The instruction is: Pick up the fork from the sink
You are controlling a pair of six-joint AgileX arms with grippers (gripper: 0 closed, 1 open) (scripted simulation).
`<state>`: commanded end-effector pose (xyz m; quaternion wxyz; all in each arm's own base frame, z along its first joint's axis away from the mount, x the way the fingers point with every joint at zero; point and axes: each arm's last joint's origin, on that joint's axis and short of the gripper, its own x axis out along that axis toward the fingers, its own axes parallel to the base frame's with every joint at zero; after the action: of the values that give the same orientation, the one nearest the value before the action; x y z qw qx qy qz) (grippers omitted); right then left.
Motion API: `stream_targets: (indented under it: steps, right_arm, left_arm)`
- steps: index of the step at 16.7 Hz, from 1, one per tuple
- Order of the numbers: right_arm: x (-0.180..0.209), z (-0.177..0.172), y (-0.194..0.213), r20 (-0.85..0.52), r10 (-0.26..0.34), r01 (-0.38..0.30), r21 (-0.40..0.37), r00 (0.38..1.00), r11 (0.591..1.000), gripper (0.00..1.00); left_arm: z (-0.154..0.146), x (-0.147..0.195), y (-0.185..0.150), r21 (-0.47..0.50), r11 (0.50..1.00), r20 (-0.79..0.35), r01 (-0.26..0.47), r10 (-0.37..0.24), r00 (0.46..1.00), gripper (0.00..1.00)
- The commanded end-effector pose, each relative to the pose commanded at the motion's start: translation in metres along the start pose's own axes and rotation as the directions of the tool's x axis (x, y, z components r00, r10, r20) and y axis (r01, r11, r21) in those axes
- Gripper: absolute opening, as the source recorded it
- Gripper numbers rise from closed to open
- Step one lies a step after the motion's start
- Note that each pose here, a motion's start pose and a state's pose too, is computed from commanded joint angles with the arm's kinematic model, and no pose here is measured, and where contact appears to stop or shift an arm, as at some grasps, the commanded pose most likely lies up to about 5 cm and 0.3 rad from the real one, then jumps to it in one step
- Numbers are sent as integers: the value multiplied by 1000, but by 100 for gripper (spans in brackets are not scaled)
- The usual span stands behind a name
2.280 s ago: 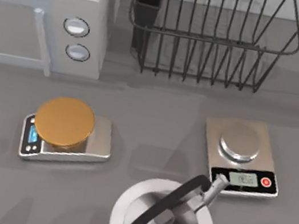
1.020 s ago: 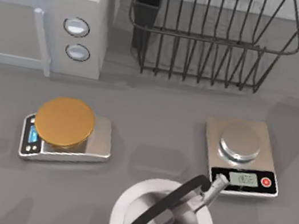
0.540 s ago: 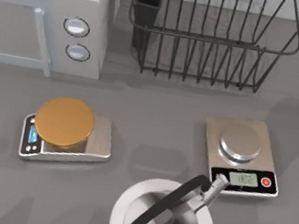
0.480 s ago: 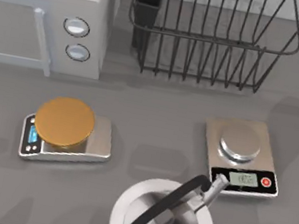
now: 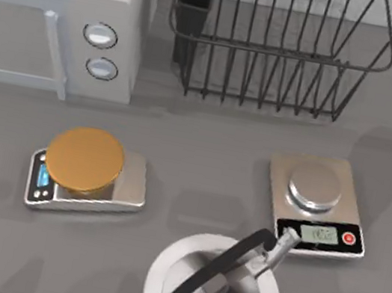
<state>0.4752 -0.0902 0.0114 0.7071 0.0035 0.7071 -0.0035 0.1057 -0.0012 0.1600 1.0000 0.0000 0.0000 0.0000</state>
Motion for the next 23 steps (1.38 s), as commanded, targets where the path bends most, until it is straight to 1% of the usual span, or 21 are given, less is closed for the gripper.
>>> stream_targets:
  steps: [5,6,8,10,13,18,20,23]
  right_arm:
    - [0,0,0,0,0,0,0,1000,1000,0]
    - [-23,5,1,46,0,0,4,999,1000,0]
    - [-28,7,0,48,-1,0,4,999,1000,0]
    - [-45,11,0,52,-1,1,4,999,1000,0]
    - [-88,13,-1,40,1,-1,4,999,1000,0]
    - [-161,7,0,37,2,-2,4,999,1000,0]
    - [-173,5,1,46,0,0,4,999,1000,0]
    - [-172,5,1,45,0,-1,4,999,1000,0]
  left_arm:
    - [0,0,0,0,1000,0,0,0,1000,100]
    - [0,0,0,0,1000,0,0,0,1000,100]
    - [0,0,0,0,1000,0,0,0,1000,100]
    - [0,0,0,0,1000,0,0,0,1000,100]
    - [0,0,0,0,1000,0,0,0,1000,100]
    - [0,0,0,0,1000,0,0,0,1000,100]
    - [0,0,0,0,1000,0,0,0,1000,100]
    - [0,0,0,0,1000,0,0,0,1000,100]
